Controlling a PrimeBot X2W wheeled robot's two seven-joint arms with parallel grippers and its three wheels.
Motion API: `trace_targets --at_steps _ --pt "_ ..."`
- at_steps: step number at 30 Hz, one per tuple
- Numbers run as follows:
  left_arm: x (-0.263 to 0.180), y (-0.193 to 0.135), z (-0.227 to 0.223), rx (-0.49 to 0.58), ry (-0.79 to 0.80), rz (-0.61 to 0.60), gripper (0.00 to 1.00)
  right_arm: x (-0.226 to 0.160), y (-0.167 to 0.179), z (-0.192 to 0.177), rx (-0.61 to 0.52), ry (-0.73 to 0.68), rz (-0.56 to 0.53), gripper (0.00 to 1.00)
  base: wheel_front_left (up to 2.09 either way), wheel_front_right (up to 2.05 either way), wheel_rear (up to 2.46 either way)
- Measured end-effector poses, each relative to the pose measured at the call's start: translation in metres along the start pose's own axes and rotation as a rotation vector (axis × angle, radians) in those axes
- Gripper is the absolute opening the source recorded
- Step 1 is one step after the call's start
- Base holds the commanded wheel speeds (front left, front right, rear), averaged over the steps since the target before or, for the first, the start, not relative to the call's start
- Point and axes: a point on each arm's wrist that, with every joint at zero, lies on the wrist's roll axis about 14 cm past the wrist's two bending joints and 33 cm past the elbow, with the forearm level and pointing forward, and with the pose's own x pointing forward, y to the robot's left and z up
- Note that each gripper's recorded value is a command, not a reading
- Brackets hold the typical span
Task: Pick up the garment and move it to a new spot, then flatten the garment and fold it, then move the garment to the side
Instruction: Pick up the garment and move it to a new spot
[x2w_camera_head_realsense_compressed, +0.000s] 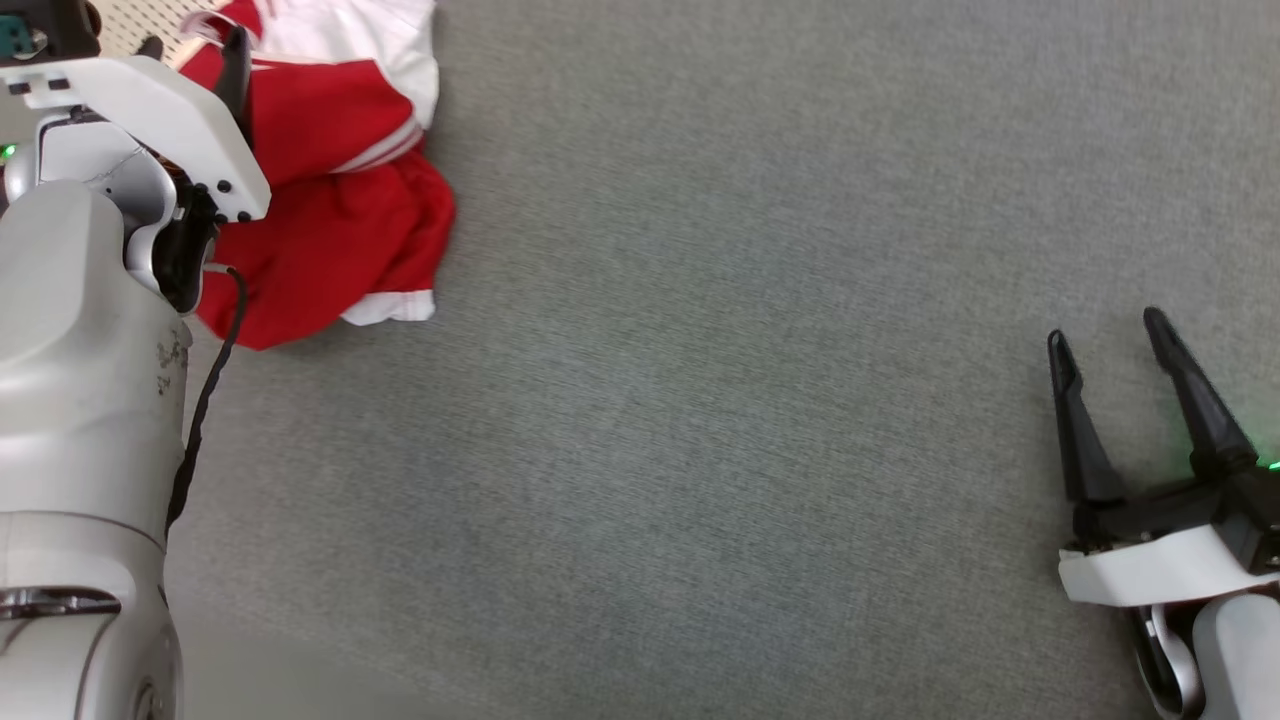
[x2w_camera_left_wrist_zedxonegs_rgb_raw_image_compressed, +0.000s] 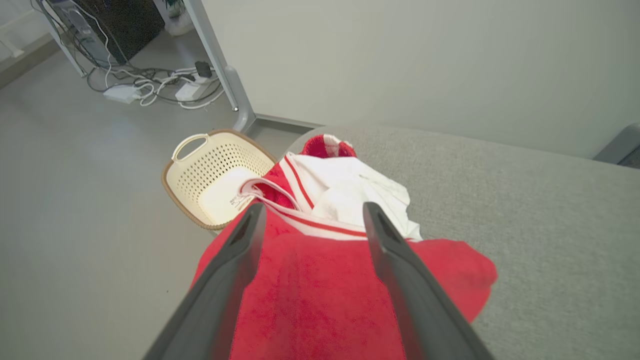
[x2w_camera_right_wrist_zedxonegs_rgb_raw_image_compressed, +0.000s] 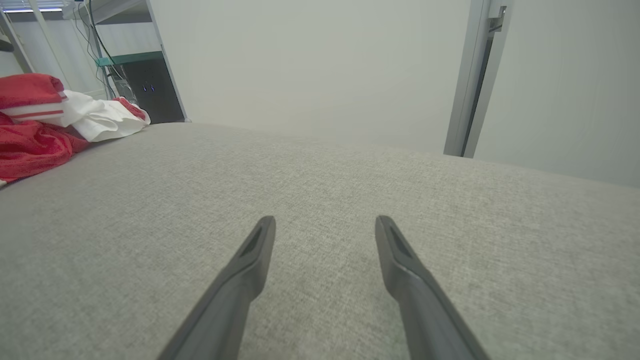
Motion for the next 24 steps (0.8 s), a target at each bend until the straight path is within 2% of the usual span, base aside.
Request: trace_targets --at_steps 5,9,10,11,14,18,24 --pt "0.016 -0.01 -0.073 -0.007 0.342 -0.004 1.0 0.002 -0.014 -0.007 0.015 -0.013 -0.031 1.0 0.0 0.0 0.0" --pt "0.022 -0.011 -0.092 -0.082 0.394 0.009 1.0 0.002 -0.019 -0.01 0.026 -0.019 -0.047 1.0 0.0 0.0 0.0" --pt "0.023 -0.011 -0.095 -0.089 0.393 0.011 0.75 0.002 -0.02 -0.01 0.028 -0.021 -0.049 1.0 0.0 0.0 0.0" --pt "0.023 -0.011 -0.097 -0.105 0.384 0.014 0.0 0.002 -0.02 -0.01 0.029 -0.021 -0.049 1.0 0.0 0.0 0.0" --pt "0.024 -0.008 -0.09 -0.118 0.304 0.018 0.0 0.003 -0.019 -0.01 0.027 -0.019 -0.047 1.0 0.0 0.0 0.0" --pt "0.024 -0.005 -0.046 -0.117 0.068 0.007 0.0 0.001 -0.019 -0.002 0.026 -0.025 -0.056 1.0 0.0 0.0 0.0" --pt "0.002 -0.02 0.027 -0.064 -0.249 -0.089 0.0 -0.014 -0.015 0.016 0.026 -0.028 -0.09 1.0 0.0 0.0 0.0"
